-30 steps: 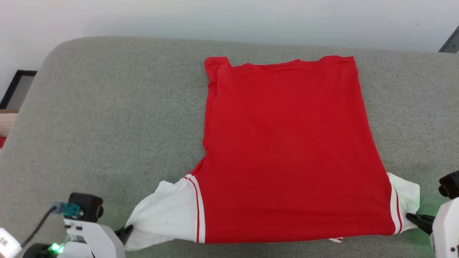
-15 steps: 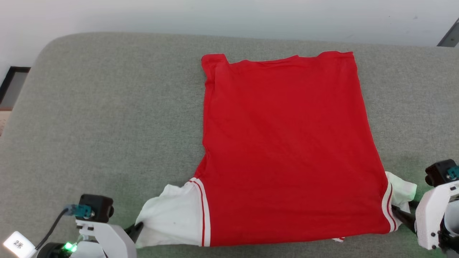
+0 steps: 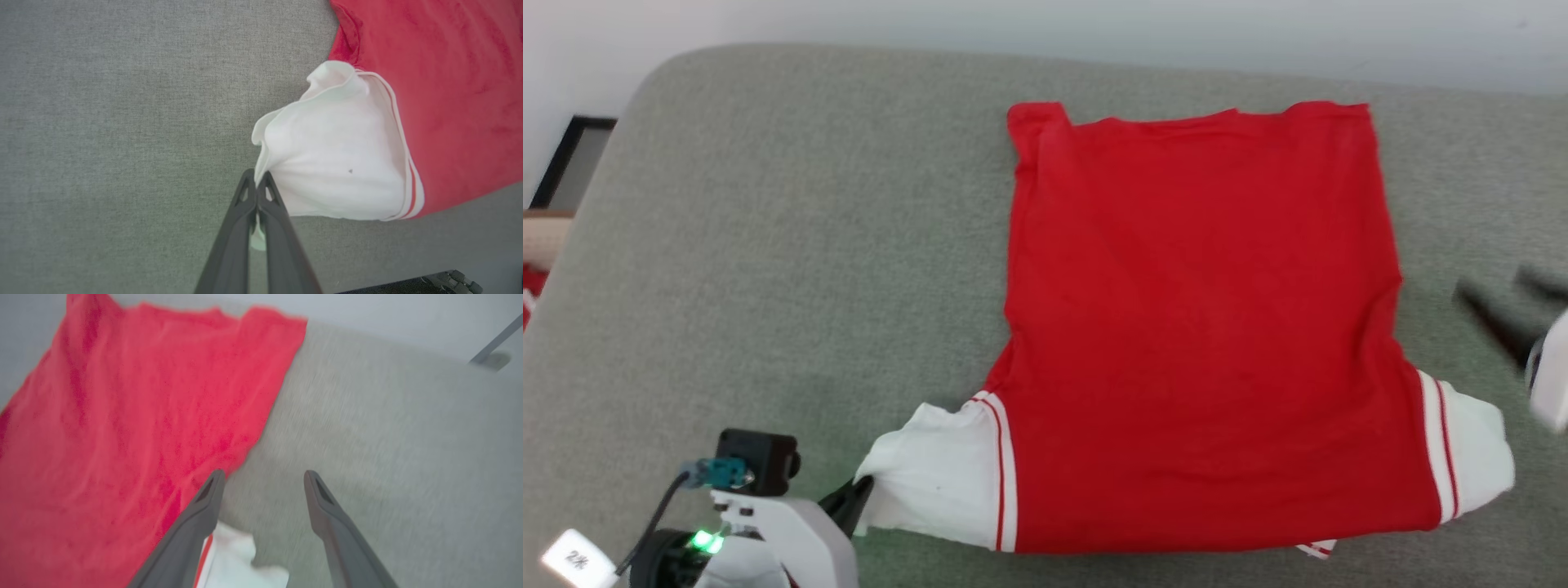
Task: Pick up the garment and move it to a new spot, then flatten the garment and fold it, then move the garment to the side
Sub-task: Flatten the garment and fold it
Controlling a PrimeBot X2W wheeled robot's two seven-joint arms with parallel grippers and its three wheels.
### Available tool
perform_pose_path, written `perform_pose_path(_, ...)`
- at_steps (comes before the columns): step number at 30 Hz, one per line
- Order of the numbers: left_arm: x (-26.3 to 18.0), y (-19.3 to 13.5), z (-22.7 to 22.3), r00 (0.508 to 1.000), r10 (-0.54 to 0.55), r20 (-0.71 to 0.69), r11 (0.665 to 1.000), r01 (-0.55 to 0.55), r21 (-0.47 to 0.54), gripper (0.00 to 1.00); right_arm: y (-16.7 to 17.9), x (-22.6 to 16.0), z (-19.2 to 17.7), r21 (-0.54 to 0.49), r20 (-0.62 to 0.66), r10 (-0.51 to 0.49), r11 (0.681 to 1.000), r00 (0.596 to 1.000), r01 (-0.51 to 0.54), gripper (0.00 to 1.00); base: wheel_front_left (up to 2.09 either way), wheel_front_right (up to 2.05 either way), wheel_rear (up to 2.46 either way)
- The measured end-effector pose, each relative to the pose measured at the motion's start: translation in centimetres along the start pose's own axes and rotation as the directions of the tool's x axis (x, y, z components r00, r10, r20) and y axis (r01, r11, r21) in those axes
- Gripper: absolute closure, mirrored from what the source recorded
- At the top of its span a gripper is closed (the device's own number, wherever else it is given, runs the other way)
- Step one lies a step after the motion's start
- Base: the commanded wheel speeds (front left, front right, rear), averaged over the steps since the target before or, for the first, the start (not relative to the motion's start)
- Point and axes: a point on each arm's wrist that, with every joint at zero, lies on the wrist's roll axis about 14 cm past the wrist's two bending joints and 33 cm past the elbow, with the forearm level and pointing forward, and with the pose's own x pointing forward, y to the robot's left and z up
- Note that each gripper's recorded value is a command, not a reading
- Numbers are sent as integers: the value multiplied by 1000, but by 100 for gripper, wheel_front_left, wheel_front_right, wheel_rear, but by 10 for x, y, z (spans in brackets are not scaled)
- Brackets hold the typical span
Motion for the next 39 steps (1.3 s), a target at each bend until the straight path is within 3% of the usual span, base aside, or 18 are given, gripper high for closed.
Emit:
perform_pose_path(4, 4, -6, 2, 1000, -20, 12, 1000, 20, -7, 100, -2, 23, 57, -50, 184, -50, 997, 982, 60, 0, 0, 0, 0)
perform_pose_path(10, 12, -10, 5, 999, -38, 25, 999, 38, -9, 100, -8, 74, 90, -80, 218, -91, 991, 972, 111, 0, 0, 0, 0)
perform_pose_path(16, 20, -13, 7, 998, -59, 35, 998, 59, -11, 100, -30, 124, 94, -58, 131, -157, 985, 979, 166, 0, 0, 0, 0)
perform_pose_path(22, 27, -8, -5, 999, -50, 11, 998, 51, -43, 100, -42, 168, 69, -4, -18, -190, 982, 982, 190, 0, 0, 0, 0)
perform_pose_path(33, 35, 6, -31, 999, -11, -52, 995, 6, -98, 100, -37, 229, 27, 90, -271, -160, 978, 949, 190, 0, 0, 0, 0)
perform_pose_path(34, 35, 8, -32, 998, -5, -55, 995, 0, -101, 100, -36, 231, 23, 90, -307, -158, 977, 938, 194, 17, 0, 0, 0)
perform_pose_path(35, 35, 10, -34, 998, -1, -61, 995, -6, -103, 100, -36, 233, 22, 93, -333, -154, 976, 930, 195, 100, 0, 0, 0)
perform_pose_path(39, 37, 15, -36, 998, 8, -65, 994, -15, -111, 100, -28, 236, 18, 80, -414, -136, 979, 900, 185, 100, 0, 0, 0)
